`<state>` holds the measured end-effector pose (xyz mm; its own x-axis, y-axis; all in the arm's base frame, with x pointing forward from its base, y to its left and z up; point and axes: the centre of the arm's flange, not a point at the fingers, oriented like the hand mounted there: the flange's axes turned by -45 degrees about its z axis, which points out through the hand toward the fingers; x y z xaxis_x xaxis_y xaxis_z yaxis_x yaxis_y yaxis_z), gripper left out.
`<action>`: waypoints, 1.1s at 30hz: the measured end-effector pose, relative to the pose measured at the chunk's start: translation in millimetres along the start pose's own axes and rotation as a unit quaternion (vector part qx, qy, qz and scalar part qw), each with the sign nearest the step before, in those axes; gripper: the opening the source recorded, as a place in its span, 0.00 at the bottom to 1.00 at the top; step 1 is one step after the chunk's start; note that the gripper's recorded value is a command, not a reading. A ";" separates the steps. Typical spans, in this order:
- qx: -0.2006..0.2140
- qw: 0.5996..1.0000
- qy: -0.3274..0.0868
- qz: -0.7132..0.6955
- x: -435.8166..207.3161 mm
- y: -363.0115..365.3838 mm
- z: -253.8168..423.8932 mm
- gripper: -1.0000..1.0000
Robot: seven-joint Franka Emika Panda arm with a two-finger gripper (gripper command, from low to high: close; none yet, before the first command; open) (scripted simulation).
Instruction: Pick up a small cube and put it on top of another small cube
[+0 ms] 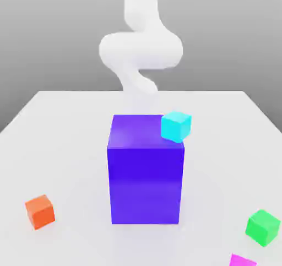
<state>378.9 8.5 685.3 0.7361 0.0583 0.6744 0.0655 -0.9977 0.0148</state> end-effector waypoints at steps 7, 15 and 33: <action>0.048 0.990 -0.081 -0.105 2.9 -31.3 119.8 0.50; 0.099 0.956 -0.164 -0.223 -29.9 -81.1 250.9 0.50; 0.184 0.813 -0.309 -0.458 -225.1 -182.1 490.0 0.50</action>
<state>531.4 193.3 169.1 0.4554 0.8903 0.0035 0.8903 -0.4554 0.0025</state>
